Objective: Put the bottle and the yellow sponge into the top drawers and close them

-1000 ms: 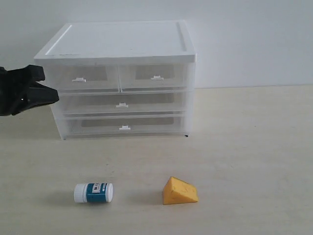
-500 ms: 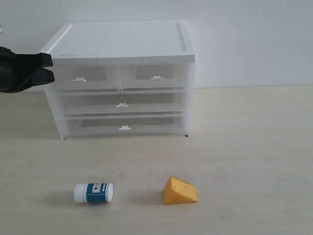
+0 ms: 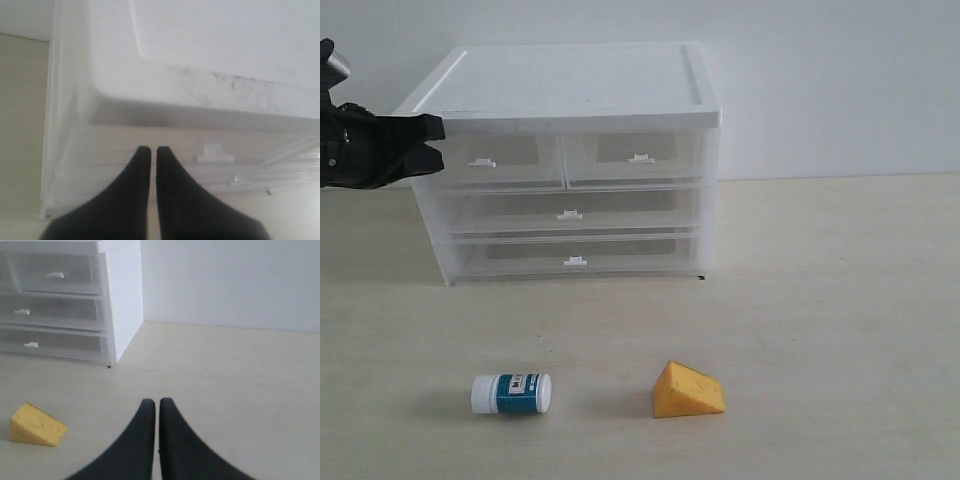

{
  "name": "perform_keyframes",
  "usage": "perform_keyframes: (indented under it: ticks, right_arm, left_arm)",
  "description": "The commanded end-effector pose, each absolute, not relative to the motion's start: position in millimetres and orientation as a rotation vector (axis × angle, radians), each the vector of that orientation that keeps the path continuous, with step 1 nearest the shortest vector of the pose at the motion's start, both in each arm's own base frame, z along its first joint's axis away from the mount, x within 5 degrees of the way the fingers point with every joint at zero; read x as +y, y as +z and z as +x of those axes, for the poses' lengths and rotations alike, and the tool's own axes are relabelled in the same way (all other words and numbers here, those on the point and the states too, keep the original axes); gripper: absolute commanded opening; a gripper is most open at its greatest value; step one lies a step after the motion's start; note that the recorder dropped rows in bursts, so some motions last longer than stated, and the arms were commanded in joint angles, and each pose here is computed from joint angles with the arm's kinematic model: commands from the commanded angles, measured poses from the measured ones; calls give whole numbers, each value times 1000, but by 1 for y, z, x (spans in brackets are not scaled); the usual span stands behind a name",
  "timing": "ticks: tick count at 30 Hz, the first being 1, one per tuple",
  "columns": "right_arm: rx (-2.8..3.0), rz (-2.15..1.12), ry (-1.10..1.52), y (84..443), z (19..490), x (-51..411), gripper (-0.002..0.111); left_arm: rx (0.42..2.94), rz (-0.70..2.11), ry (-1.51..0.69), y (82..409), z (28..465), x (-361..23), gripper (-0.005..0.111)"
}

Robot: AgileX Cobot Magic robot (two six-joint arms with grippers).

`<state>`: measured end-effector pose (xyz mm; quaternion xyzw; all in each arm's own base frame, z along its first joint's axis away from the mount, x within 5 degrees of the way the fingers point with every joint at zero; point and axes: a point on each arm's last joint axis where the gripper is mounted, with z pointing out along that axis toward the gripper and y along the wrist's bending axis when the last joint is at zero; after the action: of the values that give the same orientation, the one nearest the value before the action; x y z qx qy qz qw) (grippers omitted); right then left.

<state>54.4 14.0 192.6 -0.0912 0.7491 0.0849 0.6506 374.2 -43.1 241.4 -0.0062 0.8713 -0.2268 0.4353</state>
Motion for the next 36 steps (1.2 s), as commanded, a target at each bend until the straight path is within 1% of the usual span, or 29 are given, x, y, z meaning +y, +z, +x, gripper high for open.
perform_keyframes:
  ticks: [1,5,10,12,14,19,23,25,27,29,33,36]
  right_arm:
    - [1659,-207,188,196,54,14,0]
    - [1583,-132,268,204,55,14,0]
    - [1463,-109,282,215,54,14,0]
    - [1419,-55,337,220,54,13,0]
    - [1362,45,446,225,53,12,0]
    - [1270,347,817,232,52,10,0]
    - [1241,471,979,233,51,9,0]
    - [1223,445,974,235,51,10,0]
    - [1206,338,919,238,49,13,0]
    - [1187,262,925,241,46,16,0]
    - [1168,143,960,260,46,25,0]
    - [1243,102,948,266,55,31,0]
  left_arm:
    - [2162,1,-553,242,377,-42,4]
    - [2161,7,-562,243,377,-43,4]
    - [2161,7,-562,243,377,-43,4]
    - [2161,7,-562,243,377,-43,4]
    - [2161,7,-562,243,377,-43,4]
    - [2162,10,-566,243,377,-44,4]
    - [2164,23,-590,243,376,-45,4]
    - [2165,27,-596,243,376,-46,4]
    - [2165,28,-598,243,376,-46,4]
    - [2162,24,-576,243,376,-45,4]
    - [2158,26,-542,243,377,-43,4]
    - [2155,46,-529,243,377,-42,4]
